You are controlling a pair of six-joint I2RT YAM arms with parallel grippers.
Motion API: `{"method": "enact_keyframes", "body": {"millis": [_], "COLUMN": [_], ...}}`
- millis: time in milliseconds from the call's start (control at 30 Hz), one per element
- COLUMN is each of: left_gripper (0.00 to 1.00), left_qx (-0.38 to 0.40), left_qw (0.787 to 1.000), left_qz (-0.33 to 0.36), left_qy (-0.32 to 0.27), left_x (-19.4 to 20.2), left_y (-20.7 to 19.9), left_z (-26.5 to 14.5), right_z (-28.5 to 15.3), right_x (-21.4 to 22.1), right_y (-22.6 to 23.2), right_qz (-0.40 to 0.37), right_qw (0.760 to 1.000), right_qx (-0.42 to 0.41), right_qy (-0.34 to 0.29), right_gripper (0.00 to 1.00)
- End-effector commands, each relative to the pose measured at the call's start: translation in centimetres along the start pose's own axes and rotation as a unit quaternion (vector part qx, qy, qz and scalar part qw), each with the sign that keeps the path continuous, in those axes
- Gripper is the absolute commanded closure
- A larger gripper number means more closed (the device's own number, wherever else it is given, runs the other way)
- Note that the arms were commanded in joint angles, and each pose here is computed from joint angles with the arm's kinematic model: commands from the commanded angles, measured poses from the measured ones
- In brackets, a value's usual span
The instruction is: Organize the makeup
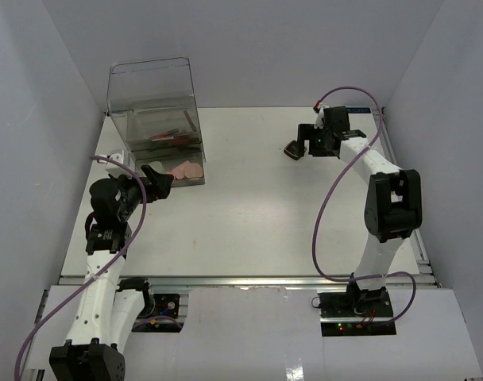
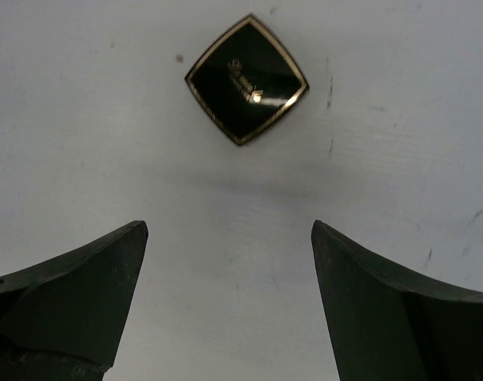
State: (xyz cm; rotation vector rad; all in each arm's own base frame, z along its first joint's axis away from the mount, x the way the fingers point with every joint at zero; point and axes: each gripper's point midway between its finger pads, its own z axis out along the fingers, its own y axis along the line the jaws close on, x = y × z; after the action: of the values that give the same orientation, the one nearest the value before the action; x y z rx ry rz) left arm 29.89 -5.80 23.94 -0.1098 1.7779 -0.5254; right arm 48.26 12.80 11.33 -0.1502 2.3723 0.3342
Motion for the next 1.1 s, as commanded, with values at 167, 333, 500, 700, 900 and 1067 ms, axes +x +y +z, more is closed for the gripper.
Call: {"method": "enact_keyframes", "body": {"millis": [167,333,500,700,900,1067], "left_gripper": [0.06,0.06,0.06,0.06,0.06,0.06], "left_qx": [0.014,0.017,0.020,0.019,0.014,0.014], "left_qw": [0.999,0.999,0.999,0.999,0.999,0.999], "left_qz": [0.012,0.013,0.012,0.011,0.011,0.011], "left_qy": [-0.031,-0.031,-0.029,-0.029,-0.028,-0.027], "left_x": [-1.4,-1.4,-1.4,-1.3,-1.2,-1.2], "left_y": [-1.0,-1.1,-1.2,-1.1,-0.9,-0.9], "left_z": [-1.1,-1.1,-1.1,-1.0,-0.9,-0.9], "right_z": [6.1,5.6,5.6,7.0,8.3,9.6], "right_x": [-4.3,-4.2,-3.6,-1.5,-1.2,-1.1], "right_y": [1.3,4.3,2.6,0.6,0.2,-0.8], "right_qz": [-0.124,-0.303,-0.423,-0.468,-0.478,-0.474], "right_qw": [0.992,0.951,0.903,0.877,0.871,0.872], "right_qx": [0.037,-0.055,-0.048,-0.037,-0.040,-0.034], "right_qy": [-0.003,0.029,0.060,0.102,0.107,0.112], "right_gripper": [0.10,0.10,0.10,0.10,0.10,0.10]}}
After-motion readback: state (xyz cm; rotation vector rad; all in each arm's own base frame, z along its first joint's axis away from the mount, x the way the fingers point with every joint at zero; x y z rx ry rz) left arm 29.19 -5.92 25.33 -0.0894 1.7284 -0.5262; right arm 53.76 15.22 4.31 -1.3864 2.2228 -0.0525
